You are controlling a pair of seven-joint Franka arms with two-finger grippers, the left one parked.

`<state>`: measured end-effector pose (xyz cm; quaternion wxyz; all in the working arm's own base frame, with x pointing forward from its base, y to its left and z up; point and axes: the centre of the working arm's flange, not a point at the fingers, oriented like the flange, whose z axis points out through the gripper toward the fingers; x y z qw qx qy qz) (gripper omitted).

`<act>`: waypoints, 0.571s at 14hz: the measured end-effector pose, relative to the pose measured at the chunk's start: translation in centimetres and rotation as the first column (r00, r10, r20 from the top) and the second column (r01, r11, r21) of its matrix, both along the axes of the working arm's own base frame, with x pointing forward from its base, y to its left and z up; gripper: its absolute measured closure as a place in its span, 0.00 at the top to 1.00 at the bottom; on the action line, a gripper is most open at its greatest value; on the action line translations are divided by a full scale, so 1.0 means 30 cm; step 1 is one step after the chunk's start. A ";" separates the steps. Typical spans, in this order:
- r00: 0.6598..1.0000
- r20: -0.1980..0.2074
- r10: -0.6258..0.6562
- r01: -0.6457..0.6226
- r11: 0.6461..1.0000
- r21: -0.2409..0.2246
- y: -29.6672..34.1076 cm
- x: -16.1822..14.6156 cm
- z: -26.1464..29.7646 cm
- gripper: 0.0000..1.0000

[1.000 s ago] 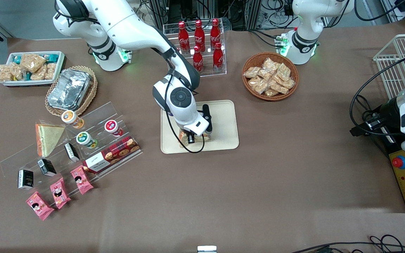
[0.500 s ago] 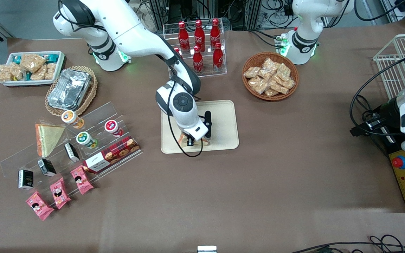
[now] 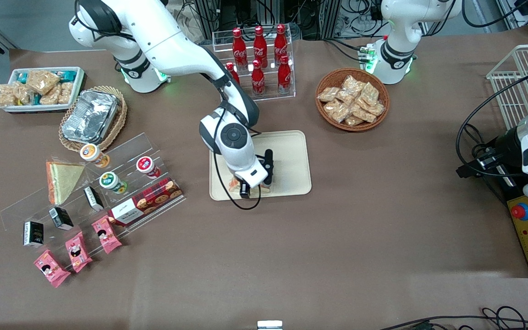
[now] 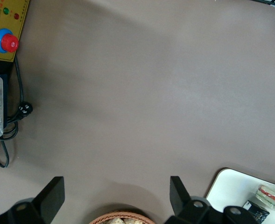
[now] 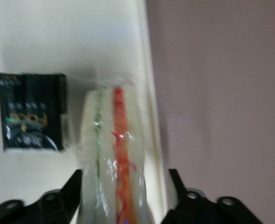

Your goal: Place sandwich on tray

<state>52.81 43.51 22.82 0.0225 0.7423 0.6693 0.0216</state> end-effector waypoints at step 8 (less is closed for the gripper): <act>0.942 -0.050 -0.332 0.331 0.943 -0.027 -0.411 0.179 0.524 0.99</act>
